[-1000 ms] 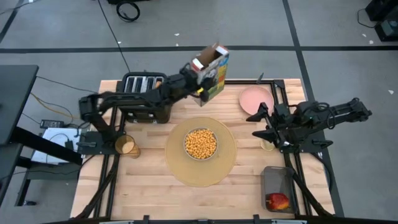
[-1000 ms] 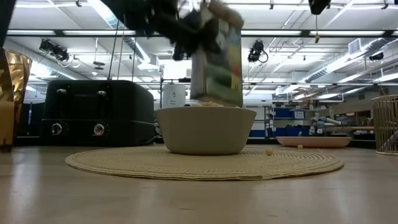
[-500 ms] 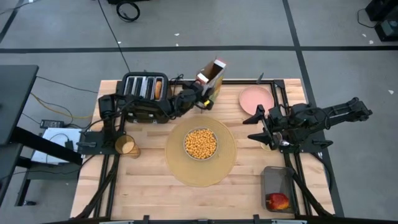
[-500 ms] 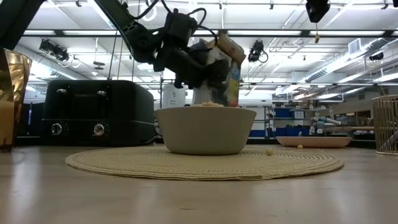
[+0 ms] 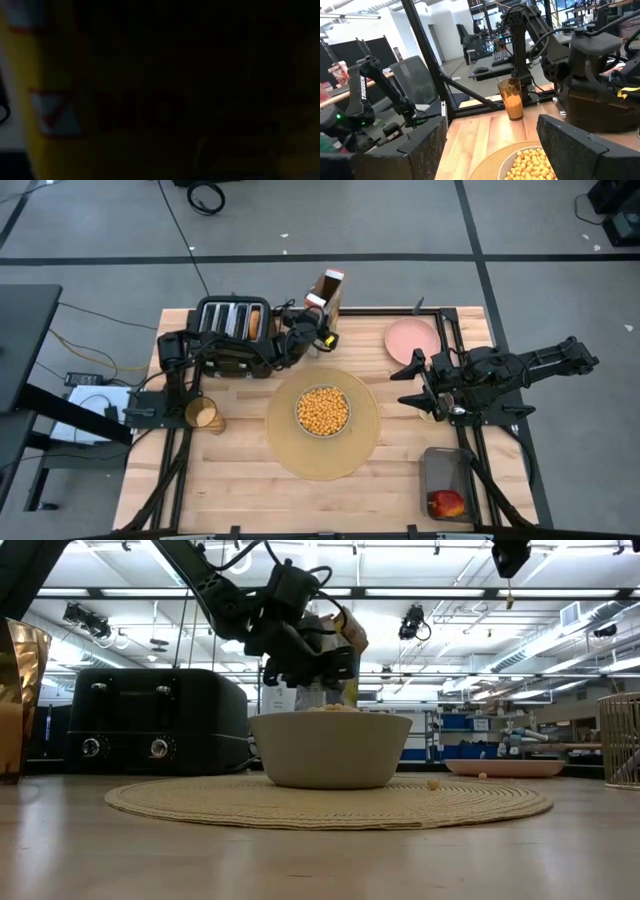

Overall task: Arrange a breakfast setting
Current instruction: Pour the cereal from the cereal box into the gray bowl

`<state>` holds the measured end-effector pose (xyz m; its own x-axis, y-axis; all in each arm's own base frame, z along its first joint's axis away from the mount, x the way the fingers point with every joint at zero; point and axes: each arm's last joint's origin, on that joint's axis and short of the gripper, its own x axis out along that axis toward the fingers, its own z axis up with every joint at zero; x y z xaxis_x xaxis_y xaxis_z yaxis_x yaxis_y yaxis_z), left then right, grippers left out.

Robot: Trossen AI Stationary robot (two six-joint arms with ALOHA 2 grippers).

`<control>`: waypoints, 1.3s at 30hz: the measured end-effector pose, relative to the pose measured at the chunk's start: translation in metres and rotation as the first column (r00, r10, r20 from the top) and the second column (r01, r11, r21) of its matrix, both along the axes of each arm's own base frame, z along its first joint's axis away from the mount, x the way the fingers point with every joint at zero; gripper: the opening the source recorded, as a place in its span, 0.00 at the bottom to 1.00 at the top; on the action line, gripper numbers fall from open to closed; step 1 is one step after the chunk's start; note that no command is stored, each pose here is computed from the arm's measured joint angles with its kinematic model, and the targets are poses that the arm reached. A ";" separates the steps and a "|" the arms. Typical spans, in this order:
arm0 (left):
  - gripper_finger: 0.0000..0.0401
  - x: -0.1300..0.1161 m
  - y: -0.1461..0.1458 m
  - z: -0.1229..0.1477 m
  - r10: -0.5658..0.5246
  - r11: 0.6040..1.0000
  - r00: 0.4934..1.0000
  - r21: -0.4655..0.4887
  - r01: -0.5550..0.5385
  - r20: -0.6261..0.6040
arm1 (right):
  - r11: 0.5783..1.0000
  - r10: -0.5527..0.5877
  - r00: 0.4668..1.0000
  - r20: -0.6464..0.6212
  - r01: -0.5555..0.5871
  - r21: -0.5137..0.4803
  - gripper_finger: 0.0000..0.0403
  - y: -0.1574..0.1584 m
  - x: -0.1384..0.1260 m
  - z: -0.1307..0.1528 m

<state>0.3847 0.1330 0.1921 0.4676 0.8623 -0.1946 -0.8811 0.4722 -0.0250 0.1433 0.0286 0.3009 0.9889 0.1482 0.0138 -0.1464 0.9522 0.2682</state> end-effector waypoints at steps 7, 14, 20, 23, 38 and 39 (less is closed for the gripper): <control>0.57 0.000 0.000 0.001 0.000 1.000 1.000 0.001 0.000 0.008 | 0.999 0.006 0.996 -0.089 -0.003 0.032 0.80 0.000 0.000 -0.008; 0.77 -0.009 -0.004 0.020 -0.015 1.000 1.000 -0.011 0.014 -0.023 | 1.000 -0.011 0.952 -0.307 0.006 -0.017 0.81 -0.001 -0.001 0.002; 0.79 -0.022 -0.008 0.044 -0.019 1.000 0.999 -0.015 0.019 -0.048 | 0.998 -0.041 0.869 -0.493 0.011 -0.064 0.76 -0.003 0.004 0.014; 0.79 -0.027 -0.014 0.058 -0.031 0.999 0.999 -0.009 0.031 -0.030 | 0.997 -0.034 0.826 -0.562 -0.011 -0.077 0.73 -0.003 0.007 0.021; 0.79 -0.079 -0.099 0.125 -0.200 0.978 0.979 -0.068 0.197 -0.034 | 0.907 -0.075 0.519 -0.852 -0.319 -0.274 0.65 -0.008 0.059 0.036; 0.79 -0.080 -0.101 0.125 -0.186 0.981 0.982 -0.064 0.183 -0.044 | 0.908 -0.077 0.503 -0.861 -0.321 -0.269 0.65 -0.010 0.064 0.032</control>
